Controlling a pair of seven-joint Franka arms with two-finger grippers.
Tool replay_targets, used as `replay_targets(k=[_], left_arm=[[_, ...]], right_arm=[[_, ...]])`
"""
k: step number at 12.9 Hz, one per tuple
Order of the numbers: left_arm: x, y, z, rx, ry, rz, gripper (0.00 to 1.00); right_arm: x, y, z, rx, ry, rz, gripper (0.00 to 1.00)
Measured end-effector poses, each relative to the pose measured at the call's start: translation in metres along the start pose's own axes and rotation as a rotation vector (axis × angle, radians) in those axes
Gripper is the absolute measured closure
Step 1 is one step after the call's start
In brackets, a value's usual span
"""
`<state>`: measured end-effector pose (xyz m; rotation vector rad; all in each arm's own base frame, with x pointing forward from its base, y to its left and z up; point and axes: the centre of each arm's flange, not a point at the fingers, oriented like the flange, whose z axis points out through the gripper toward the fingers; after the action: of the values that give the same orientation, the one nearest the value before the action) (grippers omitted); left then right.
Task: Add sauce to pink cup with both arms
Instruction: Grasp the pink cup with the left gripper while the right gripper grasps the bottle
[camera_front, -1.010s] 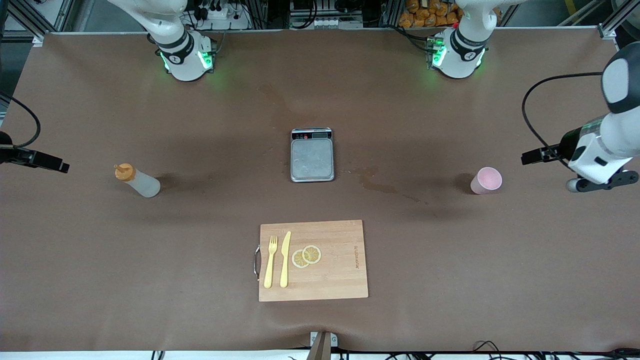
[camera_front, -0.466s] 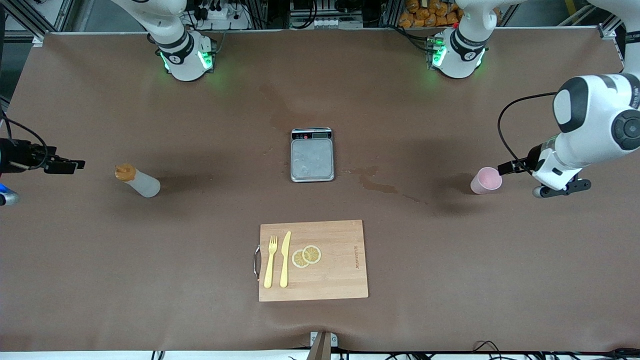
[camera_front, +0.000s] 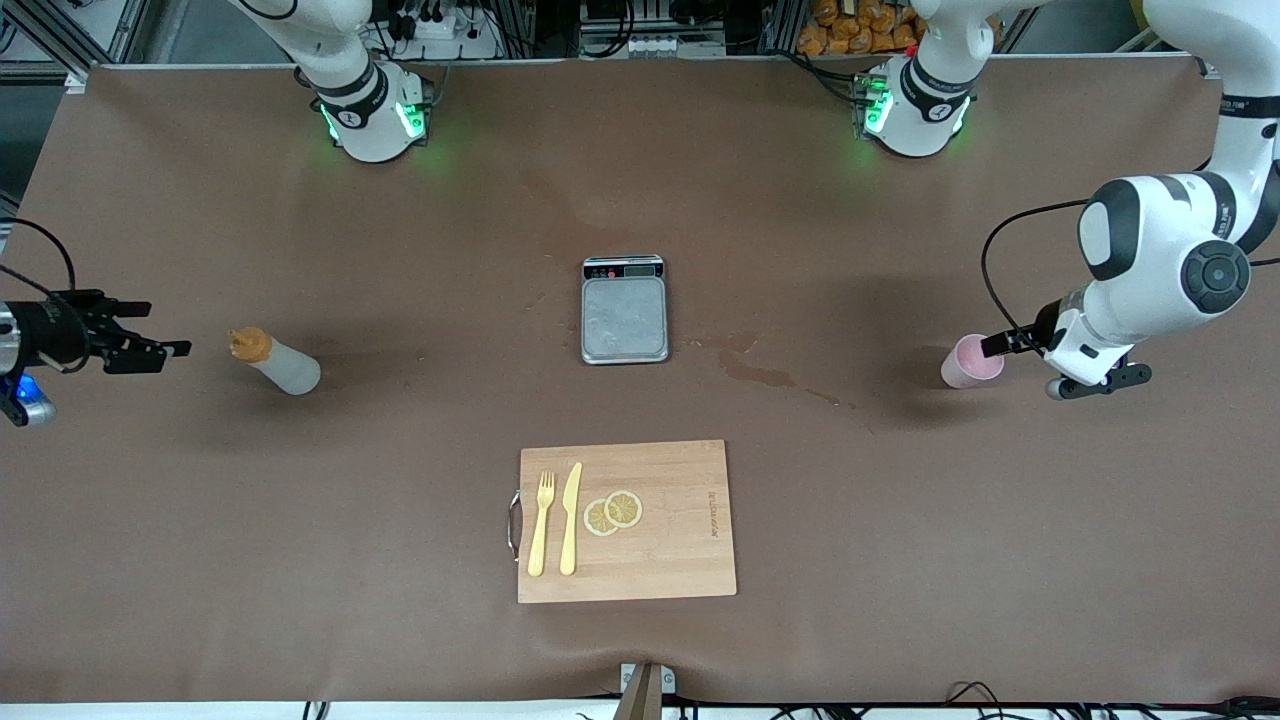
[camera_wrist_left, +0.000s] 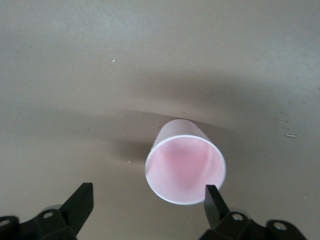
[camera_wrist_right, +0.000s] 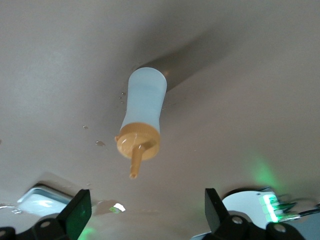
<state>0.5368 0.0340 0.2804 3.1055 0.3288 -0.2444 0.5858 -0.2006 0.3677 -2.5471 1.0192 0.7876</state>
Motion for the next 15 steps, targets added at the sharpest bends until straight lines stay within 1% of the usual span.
replay_targets(k=[1, 2, 3, 4, 5, 6, 7, 9, 11, 12, 15], left_arm=[[0.0, -0.004, 0.009, -0.002, -0.005, -0.008, 0.03], [0.001, -0.007, 0.018, -0.004, -0.014, -0.012, 0.12], [0.001, -0.007, 0.026, -0.006, -0.018, -0.013, 0.19], [0.003, -0.007, 0.033, -0.007, -0.022, -0.013, 0.2], [0.003, -0.007, 0.038, -0.008, -0.028, -0.012, 0.27], [0.003, -0.007, 0.042, -0.008, -0.033, -0.012, 0.28], [0.003, -0.007, 0.045, -0.008, -0.037, -0.012, 0.37], [0.004, -0.006, 0.046, -0.009, -0.037, -0.012, 0.62], [0.005, -0.006, 0.045, -0.009, -0.031, -0.011, 0.87], [0.006, -0.005, 0.043, -0.01, -0.027, -0.008, 0.97], [0.007, 0.008, 0.031, -0.014, -0.004, 0.018, 0.97]], right_arm=[[0.022, 0.019, 0.008, 0.045, -0.036, 0.036, 0.0], [0.043, 0.036, 0.016, 0.08, -0.063, 0.065, 0.0], [0.06, 0.045, 0.025, 0.119, -0.094, 0.084, 0.0], [0.074, 0.048, 0.038, 0.171, -0.135, 0.108, 0.0], [0.086, 0.049, 0.052, 0.214, -0.177, 0.136, 0.0], [0.096, 0.048, 0.067, 0.242, -0.217, 0.155, 0.0], [0.104, 0.046, 0.081, 0.261, -0.25, 0.169, 0.0], [0.116, 0.045, 0.103, 0.305, -0.308, 0.202, 0.0], [0.128, 0.056, 0.118, 0.328, -0.346, 0.252, 0.0], [0.131, 0.062, 0.122, 0.332, -0.358, 0.279, 0.0], [0.138, 0.07, 0.135, 0.329, -0.395, 0.327, 0.0]])
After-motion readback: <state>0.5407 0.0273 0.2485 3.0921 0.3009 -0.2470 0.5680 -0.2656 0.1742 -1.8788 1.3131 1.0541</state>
